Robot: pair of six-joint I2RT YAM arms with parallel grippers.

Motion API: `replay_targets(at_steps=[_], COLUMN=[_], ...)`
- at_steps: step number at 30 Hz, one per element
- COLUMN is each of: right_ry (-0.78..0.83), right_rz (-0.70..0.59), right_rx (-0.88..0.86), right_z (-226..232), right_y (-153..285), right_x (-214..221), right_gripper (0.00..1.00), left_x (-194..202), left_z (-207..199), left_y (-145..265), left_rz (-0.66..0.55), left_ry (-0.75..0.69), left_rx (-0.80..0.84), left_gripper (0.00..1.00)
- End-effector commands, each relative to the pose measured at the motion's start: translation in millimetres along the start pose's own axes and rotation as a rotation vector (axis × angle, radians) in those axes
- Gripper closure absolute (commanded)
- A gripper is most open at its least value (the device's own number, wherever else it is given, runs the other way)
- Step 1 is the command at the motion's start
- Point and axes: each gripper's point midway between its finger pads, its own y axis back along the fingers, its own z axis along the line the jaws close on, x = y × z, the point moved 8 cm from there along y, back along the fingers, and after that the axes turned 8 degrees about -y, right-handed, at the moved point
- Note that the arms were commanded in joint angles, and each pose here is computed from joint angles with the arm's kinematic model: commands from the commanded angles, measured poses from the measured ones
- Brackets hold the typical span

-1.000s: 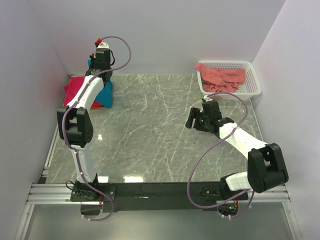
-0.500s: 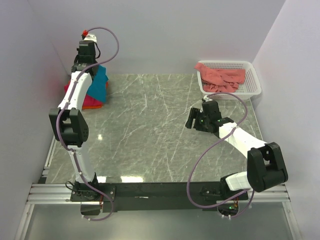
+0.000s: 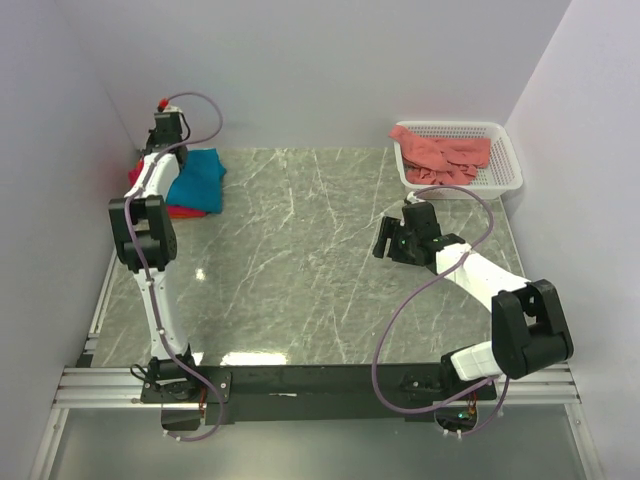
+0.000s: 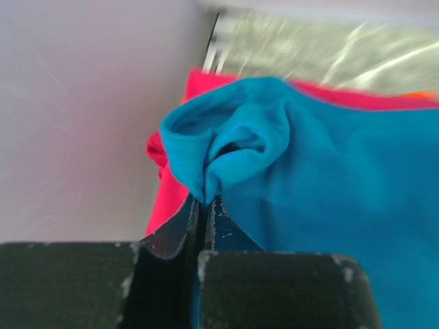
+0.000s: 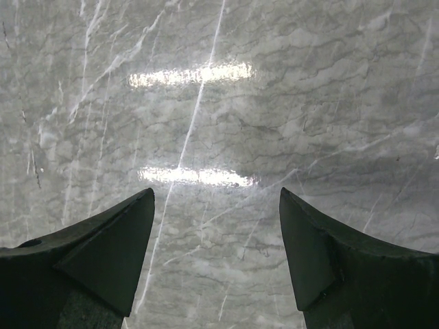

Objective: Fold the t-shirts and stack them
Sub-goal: Neatly place the folded tshirt to the corner, then reset both grippers

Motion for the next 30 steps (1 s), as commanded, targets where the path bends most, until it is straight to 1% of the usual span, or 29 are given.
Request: replay_targets(at_steps=[1, 2, 4, 5, 6, 9, 10, 11, 13, 14, 15, 16, 17, 18, 19, 20, 21, 22, 23, 24, 25, 26, 27, 28, 29, 30], right_ry=[0.002, 0.000, -0.006, -0.008, -0.007, -0.013, -0.012, -0.013, -0.015, -0.017, -0.019, -0.030, -0.036, -0.039, -0.046, -0.050, -0.055, -0.058, -0.060, -0.065, -0.070, -0.069, -0.073, -0.074, -0.078, -0.083], right_rz=[-0.052, -0.047, -0.041, -0.038, -0.036, -0.057, -0.069, -0.079, -0.109, -0.117, -0.126, -0.146, -0.169, -0.178, -0.198, -0.209, -0.223, -0.251, -0.256, -0.270, -0.299, -0.309, -0.326, -0.369, -0.378, -0.400], right_rx=[0.003, 0.009, 0.005, 0.002, -0.004, -0.004, -0.007, -0.007, -0.018, -0.023, -0.031, -0.046, -0.035, -0.038, -0.051, -0.052, -0.056, -0.065, -0.066, -0.061, -0.076, -0.080, -0.078, -0.099, -0.093, -0.086], right_z=[7.2, 6.8, 7.4, 8.3, 9.2, 10.0, 10.8, 11.8, 14.1, 13.6, 14.7, 16.6, 15.0, 14.7, 15.7, 15.0, 14.4, 14.6, 13.4, 11.9, 12.3, 10.3, 8.4, 9.4, 5.7, 4.0], right_y=[1.2, 0.2, -0.2, 0.0, 0.5, 6.1, 11.3, 14.4, 23.8, 26.5, 30.3, 37.5, 40.7, 44.0, 51.3, 54.3, 58.2, 65.7, 68.5, 72.2, 80.7, 83.1, 85.8, 94.8, 95.7, 99.0], right_x=[-17.2, -16.8, -16.3, -16.1, -15.7, -18.1, -20.5, -22.8, -26.3, -26.2, -26.5, -28.3, -30.0, -29.8, -30.8, -29.9, -30.2, -31.6, -30.2, -29.7, -30.8, -28.5, -27.6, -29.6, -26.4, -26.8], right_gripper=[0.20, 0.20, 0.20, 0.20, 0.20, 0.20, 0.20, 0.20, 0.20, 0.20, 0.20, 0.20, 0.20, 0.20, 0.20, 0.20, 0.20, 0.20, 0.19, 0.19, 0.19, 0.19, 0.18, 0.18, 0.18, 0.18], left_x=[-21.0, -14.5, -15.2, -15.3, -14.0, -24.1, -30.6, -45.6, -57.5, -72.8, -78.0, -82.7, -89.5, -91.8, -96.6, -94.6, -94.1, -91.5, -84.3, -80.5, -82.8, -60.0, -52.1, -47.0, -26.2, -16.8], left_z=[33.1, 35.3, 40.1, 41.2, 45.2, 54.2, 56.2, 68.0, 73.5, 87.7, 92.7, 88.1, 97.4, 97.1, 91.5, 90.0, 85.9, 81.2, 68.7, 58.5, 43.7, 25.3, 11.5, 5.8, -29.6, -43.5], left_y=[-7.6, -14.9, -18.3, -18.6, -18.5, -5.5, 0.8, 16.8, 36.3, 58.8, 70.4, 82.6, 105.7, 117.3, 131.5, 151.6, 163.2, 172.9, 194.4, 205.2, 238.2, 238.8, 250.1, 270.0, 282.4, 293.3], left_rz=[-0.069, -0.043, -0.040, -0.037, -0.026, -0.033, -0.046, -0.081, -0.094, -0.139, -0.152, -0.159, -0.190, -0.198, -0.211, -0.216, -0.210, -0.204, -0.189, -0.179, -0.201, -0.129, -0.105, -0.121, -0.079, -0.059], left_ry=[0.112, 0.119, 0.144, 0.150, 0.161, 0.215, 0.266, 0.298, 0.421, 0.478, 0.523, 0.584, 0.629, 0.668, 0.726, 0.743, 0.796, 0.817, 0.820, 0.822, 0.818, 0.796, 0.823, 0.817, 0.755, 0.761], left_rx=[-0.101, -0.122, -0.157, -0.172, -0.213, -0.217, -0.206, -0.204, -0.156, -0.142, -0.119, -0.030, 0.004, 0.049, 0.142, 0.194, 0.223, 0.239, 0.260, 0.279, 0.331, 0.286, 0.284, 0.310, 0.353, 0.375], left_gripper=[0.96, 0.92, 0.41, 0.10, 0.01, 0.01, 0.01, 0.01, 0.01, 0.01, 0.00, 0.00, 0.01, 0.01, 0.01, 0.01, 0.01, 0.01, 0.01, 0.01, 0.00, 0.00, 0.00, 0.01, 0.01, 0.01])
